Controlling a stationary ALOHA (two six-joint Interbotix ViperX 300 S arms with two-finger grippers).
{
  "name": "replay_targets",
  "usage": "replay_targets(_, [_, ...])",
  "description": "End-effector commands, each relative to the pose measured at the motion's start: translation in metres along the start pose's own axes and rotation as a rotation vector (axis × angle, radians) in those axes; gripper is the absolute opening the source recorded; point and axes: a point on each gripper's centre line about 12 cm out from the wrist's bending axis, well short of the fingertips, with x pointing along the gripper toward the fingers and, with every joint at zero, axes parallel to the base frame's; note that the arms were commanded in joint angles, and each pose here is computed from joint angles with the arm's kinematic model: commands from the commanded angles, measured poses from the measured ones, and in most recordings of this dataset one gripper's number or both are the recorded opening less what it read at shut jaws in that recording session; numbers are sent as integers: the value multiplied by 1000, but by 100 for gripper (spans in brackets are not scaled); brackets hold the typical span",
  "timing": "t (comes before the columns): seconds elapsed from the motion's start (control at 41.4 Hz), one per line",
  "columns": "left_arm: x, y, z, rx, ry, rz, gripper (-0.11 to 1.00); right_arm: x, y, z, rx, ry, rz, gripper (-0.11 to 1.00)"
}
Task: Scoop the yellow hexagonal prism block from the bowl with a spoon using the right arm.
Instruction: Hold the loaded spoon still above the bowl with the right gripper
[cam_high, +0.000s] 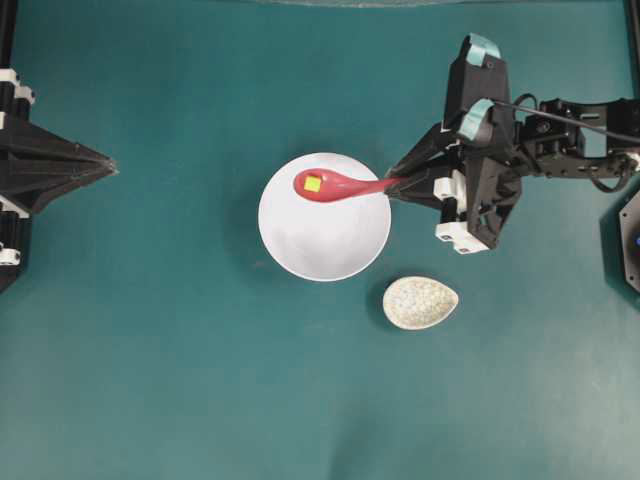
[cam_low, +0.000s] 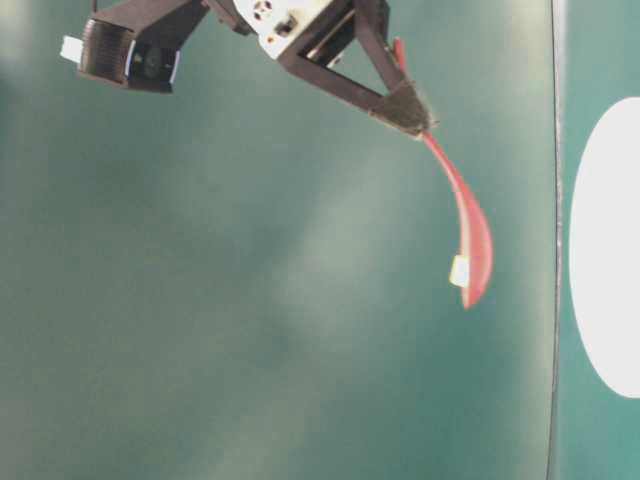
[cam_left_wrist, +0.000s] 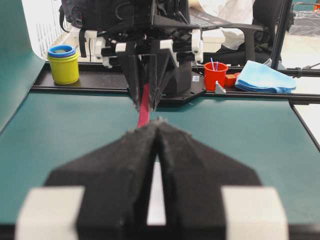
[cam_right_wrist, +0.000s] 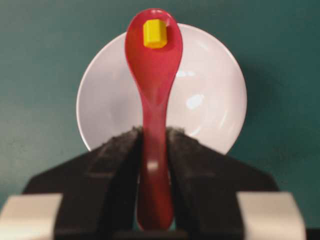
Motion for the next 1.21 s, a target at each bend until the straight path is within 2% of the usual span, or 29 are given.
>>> replay_targets(0.0, [3,0,8,-2,-21,-2,3,-11,4,17,-5,-52,12,24])
replay_targets(1.184, [3,0,8,-12,-20,-2,3,-14,5,18,-6,-57,14,24])
